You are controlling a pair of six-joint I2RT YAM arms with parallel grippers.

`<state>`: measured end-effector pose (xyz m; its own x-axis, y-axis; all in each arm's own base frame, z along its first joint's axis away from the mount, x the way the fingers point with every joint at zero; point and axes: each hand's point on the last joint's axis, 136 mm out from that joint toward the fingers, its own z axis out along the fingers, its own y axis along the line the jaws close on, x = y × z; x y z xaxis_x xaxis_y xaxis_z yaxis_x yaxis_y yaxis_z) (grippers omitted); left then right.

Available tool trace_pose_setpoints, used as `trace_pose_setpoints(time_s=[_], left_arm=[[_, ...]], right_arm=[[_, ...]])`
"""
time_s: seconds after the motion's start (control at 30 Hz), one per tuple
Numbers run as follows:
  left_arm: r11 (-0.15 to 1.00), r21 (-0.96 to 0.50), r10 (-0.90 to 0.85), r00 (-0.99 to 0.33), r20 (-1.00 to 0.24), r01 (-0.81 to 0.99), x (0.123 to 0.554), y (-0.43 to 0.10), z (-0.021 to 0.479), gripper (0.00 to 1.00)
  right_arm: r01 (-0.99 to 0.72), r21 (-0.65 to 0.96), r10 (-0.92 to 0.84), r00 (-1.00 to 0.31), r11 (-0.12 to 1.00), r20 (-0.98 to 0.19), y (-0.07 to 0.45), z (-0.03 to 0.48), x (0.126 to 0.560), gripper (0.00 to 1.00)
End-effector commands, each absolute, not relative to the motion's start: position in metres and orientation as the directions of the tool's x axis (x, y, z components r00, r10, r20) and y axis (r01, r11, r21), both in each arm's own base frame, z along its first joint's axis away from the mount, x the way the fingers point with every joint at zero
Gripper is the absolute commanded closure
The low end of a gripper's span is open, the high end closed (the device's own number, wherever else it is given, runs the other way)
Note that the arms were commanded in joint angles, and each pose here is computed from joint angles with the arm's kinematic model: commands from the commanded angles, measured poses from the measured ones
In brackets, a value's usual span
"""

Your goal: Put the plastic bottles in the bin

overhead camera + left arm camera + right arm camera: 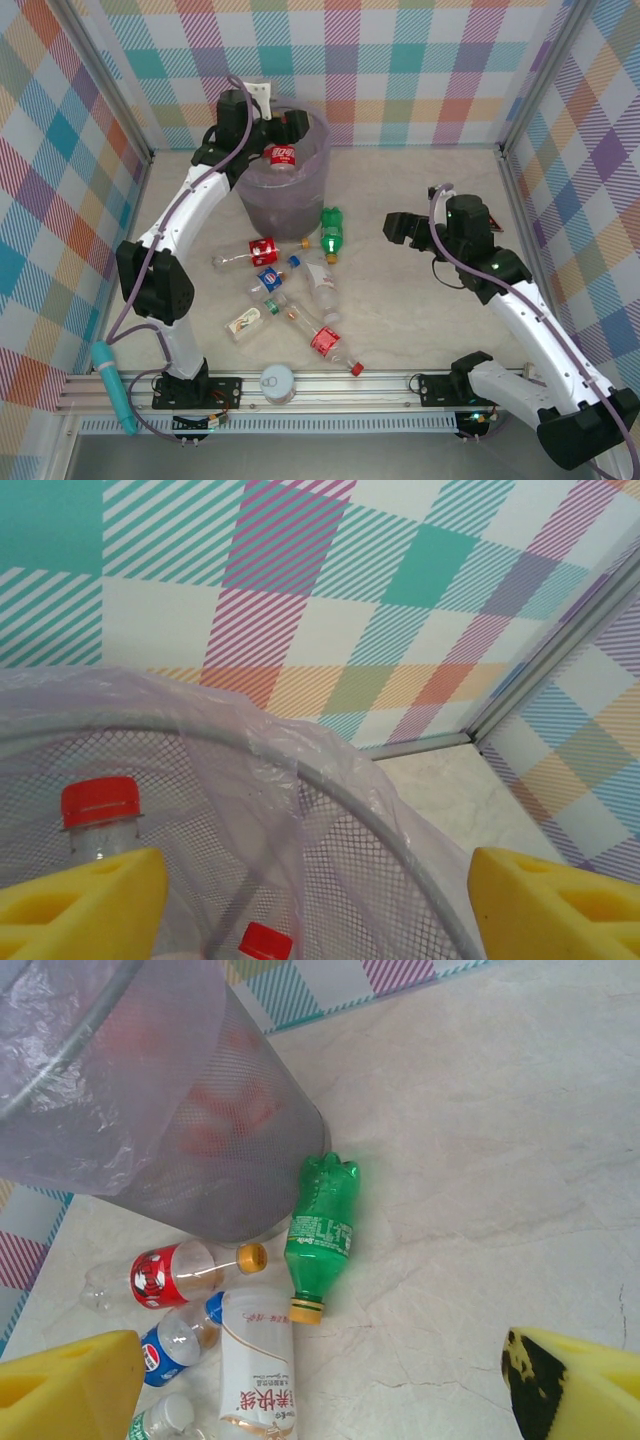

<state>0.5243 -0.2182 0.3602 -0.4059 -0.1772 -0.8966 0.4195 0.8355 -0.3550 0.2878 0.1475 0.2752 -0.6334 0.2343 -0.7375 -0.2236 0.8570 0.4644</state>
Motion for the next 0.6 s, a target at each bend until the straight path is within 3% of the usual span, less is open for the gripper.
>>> trace_pose_setpoints(time_s=[0.0,0.1,0.3,0.4,0.57], left_arm=[[0.843,-0.342,-0.184,-0.375,-0.909,0.416,0.511,-0.214,0.386,0.25],[0.852,-0.33,-0.176,-0.372,-0.912,0.406,0.501,-0.208,0.393,0.26],[0.959,-0.135,-0.056,-0.299,-0.952,0.25,0.455,-0.15,0.426,0.11],[0.967,-0.165,-0.104,-0.29,-0.951,0.192,0.425,-0.131,0.435,0.09],[0.957,-0.247,-0.171,-0.388,-0.906,0.154,0.376,-0.118,0.396,0.06]], right_arm=[[-0.25,0.466,0.24,-0.602,0.849,-0.761,0.145,0.297,0.283,0.08],[-0.246,0.459,0.236,-0.604,0.854,-0.762,0.143,0.296,0.28,0.08],[-0.235,0.463,0.17,-0.715,0.855,-0.678,0.145,0.28,0.258,0.09],[-0.185,0.485,0.166,-0.787,0.855,-0.594,0.148,0.257,0.247,0.1],[-0.188,0.466,0.077,-0.866,0.865,-0.493,0.177,0.21,0.231,0.11]])
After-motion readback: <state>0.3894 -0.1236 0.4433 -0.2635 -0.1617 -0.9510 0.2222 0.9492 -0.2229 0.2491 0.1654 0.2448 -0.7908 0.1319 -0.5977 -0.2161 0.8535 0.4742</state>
